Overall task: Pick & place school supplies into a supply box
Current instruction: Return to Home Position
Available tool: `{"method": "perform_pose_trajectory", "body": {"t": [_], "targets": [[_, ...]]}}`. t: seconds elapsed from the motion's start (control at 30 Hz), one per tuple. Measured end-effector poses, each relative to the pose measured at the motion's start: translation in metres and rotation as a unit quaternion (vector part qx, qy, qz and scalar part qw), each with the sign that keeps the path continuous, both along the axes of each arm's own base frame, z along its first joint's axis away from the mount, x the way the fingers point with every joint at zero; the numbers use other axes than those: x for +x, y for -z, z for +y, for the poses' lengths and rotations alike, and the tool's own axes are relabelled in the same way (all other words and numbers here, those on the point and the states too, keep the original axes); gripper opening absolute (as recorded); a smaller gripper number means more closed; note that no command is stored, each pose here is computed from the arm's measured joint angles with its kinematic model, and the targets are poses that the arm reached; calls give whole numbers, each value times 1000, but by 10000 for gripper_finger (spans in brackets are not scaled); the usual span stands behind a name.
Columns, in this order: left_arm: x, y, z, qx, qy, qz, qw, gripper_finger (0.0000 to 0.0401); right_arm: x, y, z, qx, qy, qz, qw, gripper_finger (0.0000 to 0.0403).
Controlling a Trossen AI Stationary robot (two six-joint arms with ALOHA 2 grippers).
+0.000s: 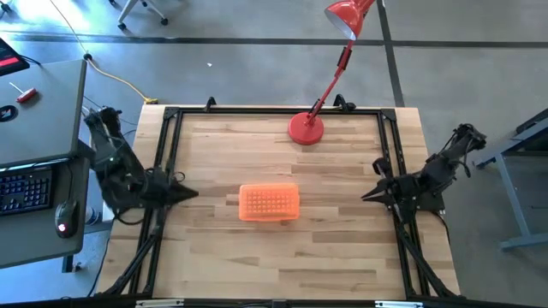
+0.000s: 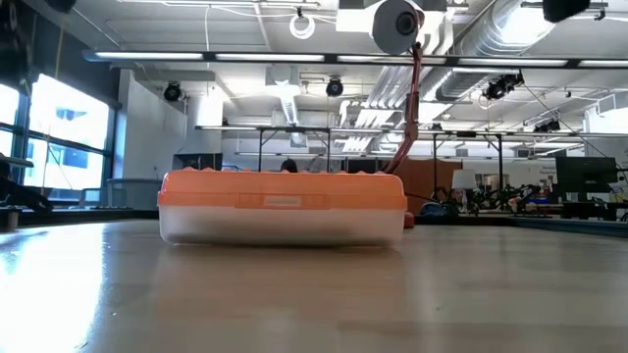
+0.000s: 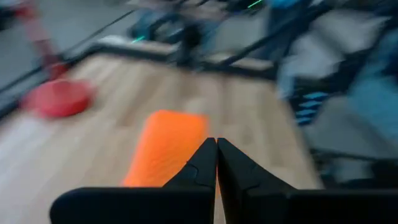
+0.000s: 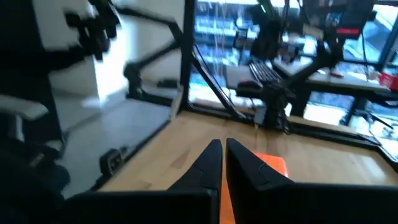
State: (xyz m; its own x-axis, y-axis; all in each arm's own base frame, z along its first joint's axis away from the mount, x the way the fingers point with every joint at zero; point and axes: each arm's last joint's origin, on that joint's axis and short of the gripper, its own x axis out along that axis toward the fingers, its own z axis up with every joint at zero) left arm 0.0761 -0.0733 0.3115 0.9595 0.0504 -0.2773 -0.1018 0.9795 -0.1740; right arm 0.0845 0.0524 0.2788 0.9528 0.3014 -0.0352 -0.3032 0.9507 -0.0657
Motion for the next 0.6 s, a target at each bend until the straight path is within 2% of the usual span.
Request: {"method": "perform_pose_trajectory", "body": {"t": [0.07, 0.13, 0.23, 0.3, 0.5, 0.6], "targets": [[1, 16, 2, -5, 45, -50, 998, 43, -8, 11, -5, 16, -12, -21, 1000, 0], [2, 25, 4, 5, 89, -123, 988, 43, -16, 17, -10, 37, -25, -49, 998, 0], [-2, 36, 15, 61, 123, -219, 966, 44, -25, 25, -17, 54, -43, -79, 995, 0], [-7, 40, 26, 88, 128, -255, 954, 44, -26, 31, -17, 45, -45, -86, 994, 0], [-20, 50, 49, 113, 72, -241, 961, 44, -25, 34, -15, 5, -54, -89, 995, 0], [-21, 50, 50, 122, 100, -222, 962, 44, -26, 33, -15, -9, -58, -97, 994, 0]]}}
